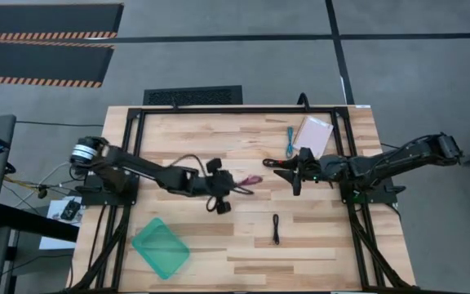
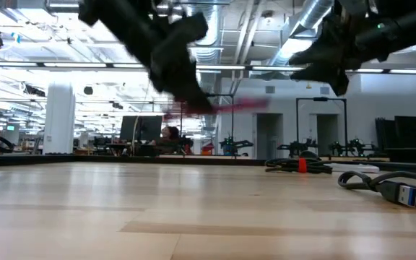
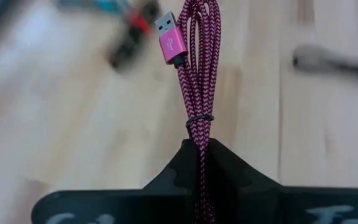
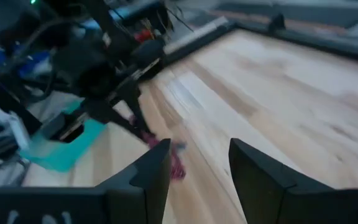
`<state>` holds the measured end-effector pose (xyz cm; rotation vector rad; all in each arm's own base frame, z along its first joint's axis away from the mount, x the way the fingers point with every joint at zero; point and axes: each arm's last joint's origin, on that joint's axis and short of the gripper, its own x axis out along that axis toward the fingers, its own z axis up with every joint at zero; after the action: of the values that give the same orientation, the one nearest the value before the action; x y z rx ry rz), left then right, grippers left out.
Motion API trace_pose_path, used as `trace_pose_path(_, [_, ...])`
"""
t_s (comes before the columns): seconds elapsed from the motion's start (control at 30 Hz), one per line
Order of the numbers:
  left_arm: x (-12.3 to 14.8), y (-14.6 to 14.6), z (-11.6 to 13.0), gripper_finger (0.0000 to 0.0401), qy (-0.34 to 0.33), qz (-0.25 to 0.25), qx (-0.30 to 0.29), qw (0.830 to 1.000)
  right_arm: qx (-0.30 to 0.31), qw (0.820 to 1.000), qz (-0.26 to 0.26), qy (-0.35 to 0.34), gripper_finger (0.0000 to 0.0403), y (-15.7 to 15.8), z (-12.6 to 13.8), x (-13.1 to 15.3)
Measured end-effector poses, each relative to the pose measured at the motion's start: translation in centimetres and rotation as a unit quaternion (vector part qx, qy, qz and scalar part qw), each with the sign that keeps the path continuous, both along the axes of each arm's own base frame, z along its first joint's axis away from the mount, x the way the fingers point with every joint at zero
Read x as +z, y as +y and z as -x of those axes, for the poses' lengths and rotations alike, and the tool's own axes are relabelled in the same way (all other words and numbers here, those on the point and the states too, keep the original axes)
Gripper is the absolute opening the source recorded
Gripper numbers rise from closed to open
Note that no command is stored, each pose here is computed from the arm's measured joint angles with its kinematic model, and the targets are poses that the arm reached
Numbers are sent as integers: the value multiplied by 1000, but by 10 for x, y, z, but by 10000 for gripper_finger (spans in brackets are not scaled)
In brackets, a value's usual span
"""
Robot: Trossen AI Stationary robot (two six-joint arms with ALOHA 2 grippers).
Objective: Pick and place USB-C Cables
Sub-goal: Put the pink USB cable into the green bin
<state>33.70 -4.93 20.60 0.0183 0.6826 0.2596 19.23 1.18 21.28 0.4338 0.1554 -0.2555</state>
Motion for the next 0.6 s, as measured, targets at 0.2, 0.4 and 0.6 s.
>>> trace_pose_path(0.2, [64,7,36,3,-102,-10,14,995,5,998,16,-60,180,1,-2,12])
trace_pose_path(0.4, [91,9,87,3,-192,2,34,981,-4,997,63,-43,182,0,-8,7])
trace_pose_path(0.6, [84,15,127,3,-295,45,39,954,-13,989,142,-32,197,-3,-25,-2])
